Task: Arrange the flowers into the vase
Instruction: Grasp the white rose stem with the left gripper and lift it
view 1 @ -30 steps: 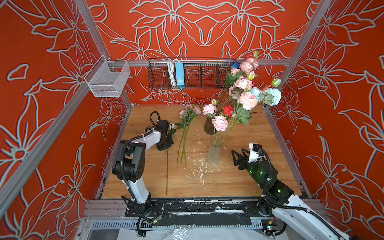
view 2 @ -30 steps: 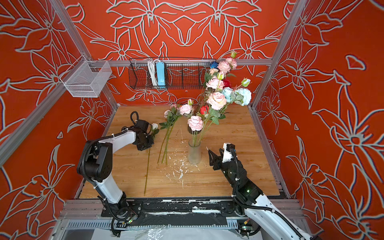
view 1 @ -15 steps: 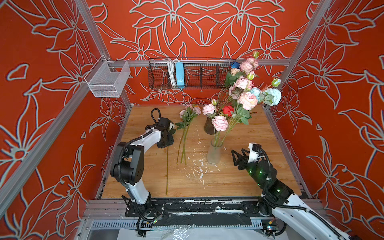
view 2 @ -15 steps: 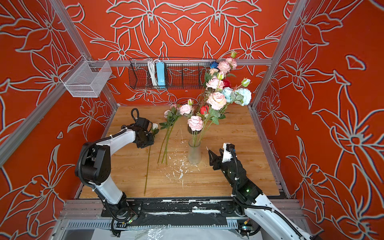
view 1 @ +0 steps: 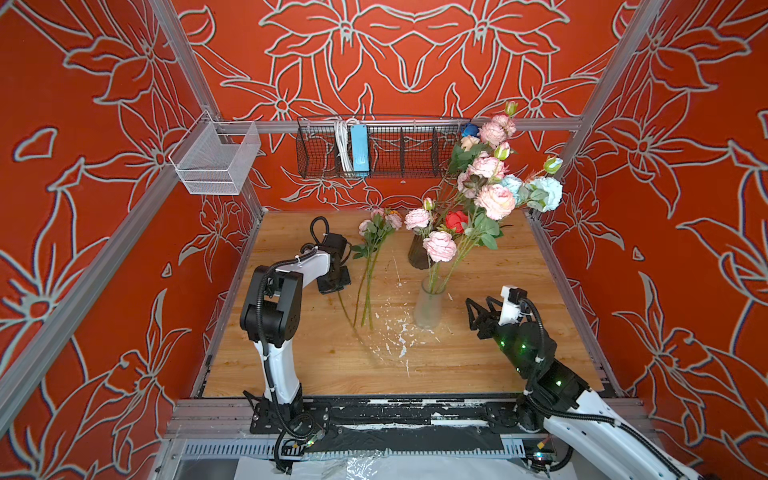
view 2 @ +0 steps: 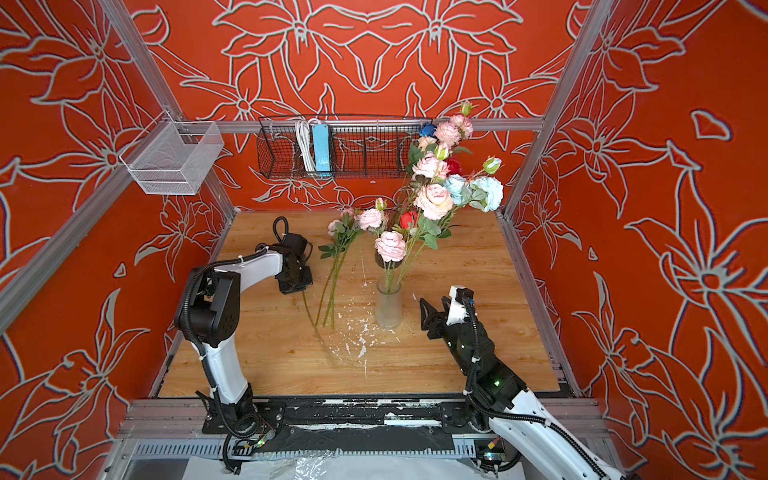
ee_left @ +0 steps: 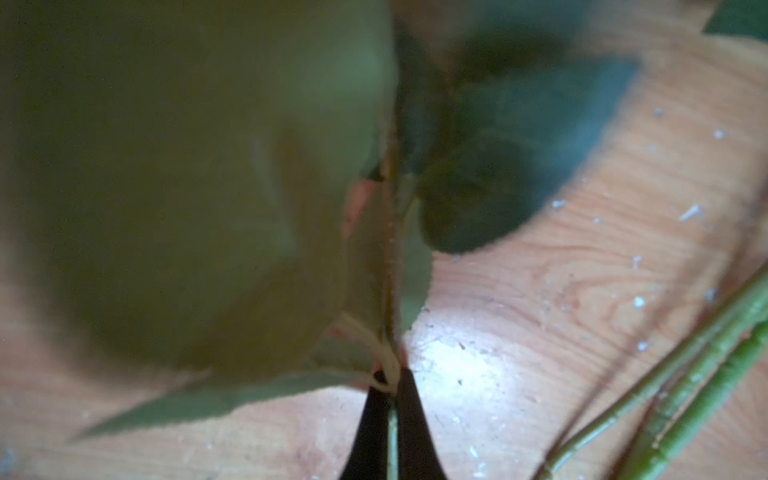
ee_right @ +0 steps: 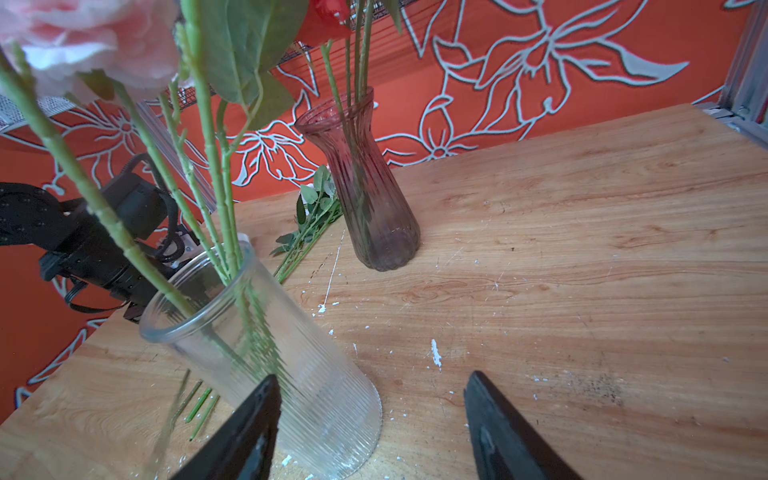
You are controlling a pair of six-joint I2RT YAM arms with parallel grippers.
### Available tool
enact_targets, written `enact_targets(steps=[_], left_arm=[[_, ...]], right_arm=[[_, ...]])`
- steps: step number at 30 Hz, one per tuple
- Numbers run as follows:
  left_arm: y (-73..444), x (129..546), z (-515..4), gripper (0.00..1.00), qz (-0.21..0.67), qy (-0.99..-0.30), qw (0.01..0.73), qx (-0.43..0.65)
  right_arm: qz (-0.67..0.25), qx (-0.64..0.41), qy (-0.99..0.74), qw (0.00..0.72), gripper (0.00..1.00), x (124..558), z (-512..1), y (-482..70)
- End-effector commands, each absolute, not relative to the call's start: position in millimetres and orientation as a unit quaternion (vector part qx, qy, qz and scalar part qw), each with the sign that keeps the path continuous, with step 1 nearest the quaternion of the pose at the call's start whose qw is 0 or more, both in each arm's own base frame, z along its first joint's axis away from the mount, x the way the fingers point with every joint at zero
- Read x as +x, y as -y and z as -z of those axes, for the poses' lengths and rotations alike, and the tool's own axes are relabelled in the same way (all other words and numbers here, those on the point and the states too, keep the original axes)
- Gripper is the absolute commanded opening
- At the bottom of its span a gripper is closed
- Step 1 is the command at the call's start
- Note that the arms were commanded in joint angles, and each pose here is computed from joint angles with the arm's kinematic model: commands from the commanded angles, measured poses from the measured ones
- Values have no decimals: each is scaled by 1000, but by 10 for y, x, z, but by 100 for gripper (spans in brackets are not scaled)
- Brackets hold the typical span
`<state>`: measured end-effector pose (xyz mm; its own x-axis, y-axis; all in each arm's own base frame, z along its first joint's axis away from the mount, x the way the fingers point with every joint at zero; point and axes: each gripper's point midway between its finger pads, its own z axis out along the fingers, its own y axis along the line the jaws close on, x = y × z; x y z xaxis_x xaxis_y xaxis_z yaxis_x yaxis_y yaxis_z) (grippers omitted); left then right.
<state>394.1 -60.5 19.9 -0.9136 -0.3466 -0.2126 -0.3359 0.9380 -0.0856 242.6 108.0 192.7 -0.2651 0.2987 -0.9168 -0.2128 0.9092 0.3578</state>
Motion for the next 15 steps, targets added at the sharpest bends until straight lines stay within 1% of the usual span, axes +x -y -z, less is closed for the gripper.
enact_targets(steps=[1,7,11,13,15], left_arm=[[585,3754,-28,0,-11,-984,72,-161],[529,3804,-360,0,-51,-983,104,-142],[584,3781,-776,0,-52,-980,148,-125],[645,3752,-1024,0,-42,-976,178,-114],[781,3716,-1253,0,3,-973,206,-99]], right_arm=[[-199,47,-770,605,71,2441,-1862,-1004],[-201,43,-772,602,71,2447,-1865,-1027],[-199,42,-773,601,71,2448,-1857,-1027],[-206,38,-771,601,71,2435,-1889,-1047],[-233,18,-762,604,71,2390,-1990,-1136]])
